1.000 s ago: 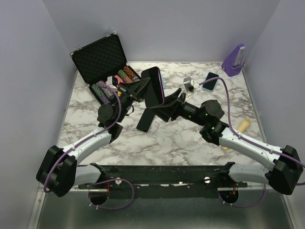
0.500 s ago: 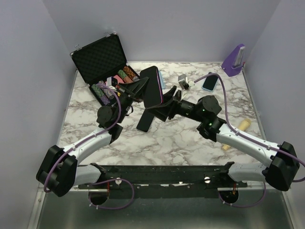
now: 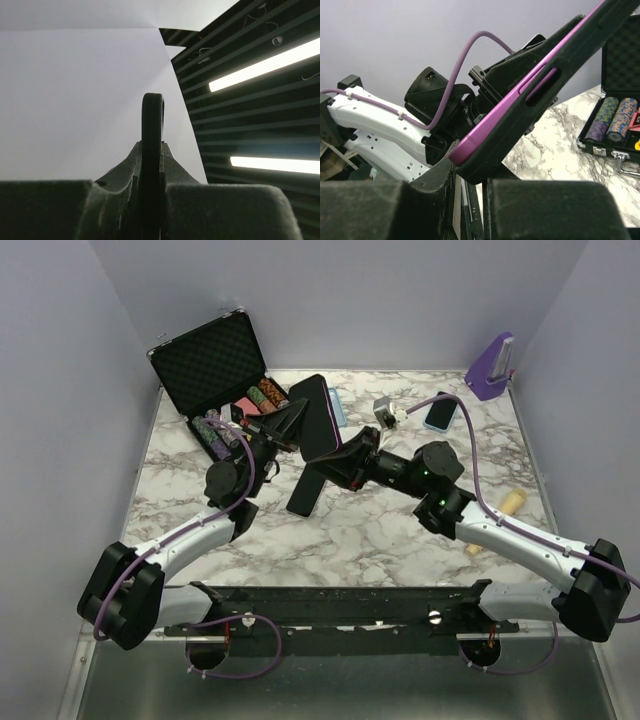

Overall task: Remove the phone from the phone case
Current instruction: Remove the phone case from the phone.

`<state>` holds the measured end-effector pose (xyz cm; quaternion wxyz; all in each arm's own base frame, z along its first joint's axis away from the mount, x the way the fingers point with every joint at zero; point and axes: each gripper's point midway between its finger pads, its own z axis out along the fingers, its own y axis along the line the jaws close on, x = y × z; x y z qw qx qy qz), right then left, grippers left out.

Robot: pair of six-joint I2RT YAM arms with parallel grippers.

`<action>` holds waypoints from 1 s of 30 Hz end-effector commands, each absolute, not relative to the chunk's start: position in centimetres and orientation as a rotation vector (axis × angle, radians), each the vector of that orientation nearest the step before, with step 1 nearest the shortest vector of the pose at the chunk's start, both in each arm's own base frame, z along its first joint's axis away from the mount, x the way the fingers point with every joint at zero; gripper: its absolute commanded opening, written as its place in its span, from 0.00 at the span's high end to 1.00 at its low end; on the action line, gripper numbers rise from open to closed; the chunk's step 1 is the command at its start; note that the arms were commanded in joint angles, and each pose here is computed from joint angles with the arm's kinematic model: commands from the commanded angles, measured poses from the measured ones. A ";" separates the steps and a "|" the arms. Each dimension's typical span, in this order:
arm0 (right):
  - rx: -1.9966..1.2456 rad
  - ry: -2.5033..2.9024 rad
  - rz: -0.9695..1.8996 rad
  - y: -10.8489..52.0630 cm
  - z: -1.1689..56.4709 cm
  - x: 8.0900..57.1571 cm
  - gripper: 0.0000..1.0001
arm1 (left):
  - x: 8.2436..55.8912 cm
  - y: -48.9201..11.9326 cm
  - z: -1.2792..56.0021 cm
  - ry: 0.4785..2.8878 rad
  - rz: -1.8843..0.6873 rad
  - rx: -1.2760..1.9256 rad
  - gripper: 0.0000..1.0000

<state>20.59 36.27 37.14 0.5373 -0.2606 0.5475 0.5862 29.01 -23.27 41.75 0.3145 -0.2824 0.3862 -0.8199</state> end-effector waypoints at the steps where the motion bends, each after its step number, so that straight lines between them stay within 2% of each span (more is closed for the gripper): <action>1: -0.422 1.377 1.207 35.0 36.6 25.6 0.87 | 25.6 -23.8 44.8 0.927 -2.338 -0.620 1.00; 4: -0.432 1.394 1.136 34.5 34.6 26.2 0.99 | 25.2 -23.6 45.9 0.888 -2.378 -0.603 1.00; 12: -0.485 1.480 0.879 32.8 29.8 29.1 0.99 | 23.9 -23.3 47.7 0.897 -2.429 -0.576 1.00; 17: -0.351 1.544 0.802 29.5 28.1 31.8 0.99 | 23.0 -22.9 48.8 0.873 -2.470 -0.548 1.00; 23: -0.457 1.554 0.973 30.5 29.2 28.4 0.99 | 23.3 -23.5 47.7 0.935 -2.410 -0.525 1.00; 24: -0.487 1.556 1.026 30.8 29.7 27.2 0.98 | 23.3 -23.5 47.6 0.936 -2.392 -0.496 1.00; 26: -0.514 1.592 1.100 30.7 30.4 25.3 0.79 | 23.8 -23.9 46.9 0.989 -2.340 -0.478 1.00; 28: -0.513 1.649 1.163 30.4 31.2 23.6 0.70 | 24.4 -23.7 46.1 1.016 -2.261 -0.463 1.00; 30: -0.478 1.676 1.232 30.0 32.4 22.2 0.56 | 25.0 -23.6 45.4 1.047 -2.193 -0.445 1.00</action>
